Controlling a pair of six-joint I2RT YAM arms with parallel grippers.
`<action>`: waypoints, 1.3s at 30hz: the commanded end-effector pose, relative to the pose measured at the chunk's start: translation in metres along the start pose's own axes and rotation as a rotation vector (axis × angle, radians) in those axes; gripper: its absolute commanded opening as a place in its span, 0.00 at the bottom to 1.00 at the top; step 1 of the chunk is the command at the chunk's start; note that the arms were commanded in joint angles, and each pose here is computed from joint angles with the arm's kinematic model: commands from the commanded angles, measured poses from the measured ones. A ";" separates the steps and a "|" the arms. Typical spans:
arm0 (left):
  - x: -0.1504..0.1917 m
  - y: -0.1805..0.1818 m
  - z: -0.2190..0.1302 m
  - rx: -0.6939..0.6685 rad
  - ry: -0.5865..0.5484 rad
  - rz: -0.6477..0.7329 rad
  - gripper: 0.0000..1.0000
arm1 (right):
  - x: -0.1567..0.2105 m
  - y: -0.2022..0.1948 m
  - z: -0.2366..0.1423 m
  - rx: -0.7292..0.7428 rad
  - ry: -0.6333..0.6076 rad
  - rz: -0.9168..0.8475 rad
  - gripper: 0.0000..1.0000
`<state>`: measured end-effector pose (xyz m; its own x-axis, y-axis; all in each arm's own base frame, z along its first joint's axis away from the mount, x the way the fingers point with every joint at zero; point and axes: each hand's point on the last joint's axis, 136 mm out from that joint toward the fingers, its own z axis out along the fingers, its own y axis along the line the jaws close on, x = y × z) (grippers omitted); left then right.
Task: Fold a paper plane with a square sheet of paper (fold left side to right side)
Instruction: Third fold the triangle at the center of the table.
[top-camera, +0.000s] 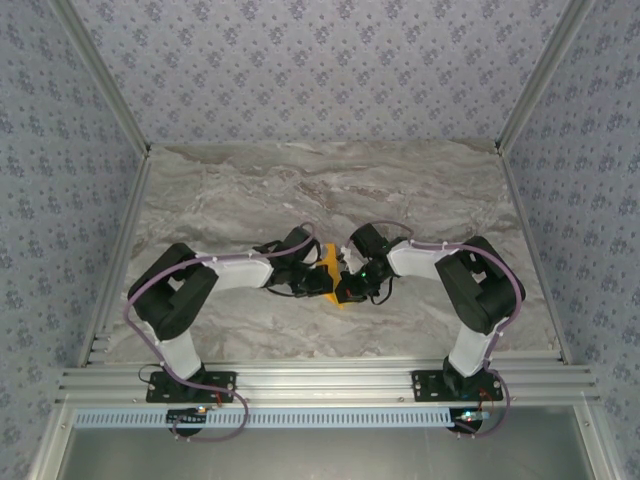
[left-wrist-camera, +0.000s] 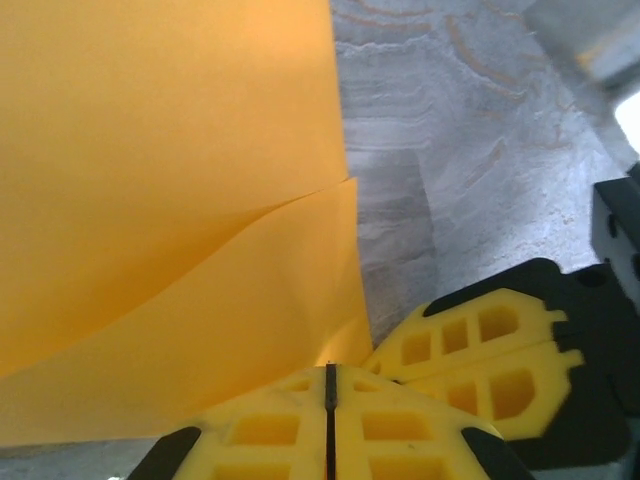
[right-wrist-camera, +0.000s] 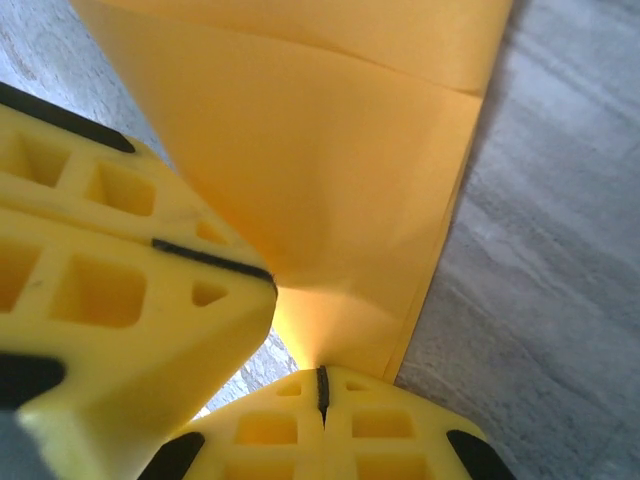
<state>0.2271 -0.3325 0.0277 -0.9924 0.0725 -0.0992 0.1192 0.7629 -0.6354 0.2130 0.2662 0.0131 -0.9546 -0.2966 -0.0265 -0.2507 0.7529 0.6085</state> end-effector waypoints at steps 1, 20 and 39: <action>0.013 0.027 0.012 -0.080 0.029 -0.049 0.06 | 0.031 -0.060 0.008 0.261 0.090 0.097 0.00; -0.025 0.096 -0.024 -0.316 -0.059 -0.064 0.04 | 0.039 -0.064 0.006 0.295 0.111 0.095 0.00; -0.057 0.079 -0.094 -0.276 -0.224 -0.007 0.09 | 0.033 -0.055 0.005 0.260 0.088 0.088 0.00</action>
<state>0.2952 -0.2134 0.0315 -0.9706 -0.0795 -0.2273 0.0195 0.9148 -0.4034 0.2152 0.2662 0.0135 -0.9525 -0.3013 -0.0439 -0.2701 0.7694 0.5789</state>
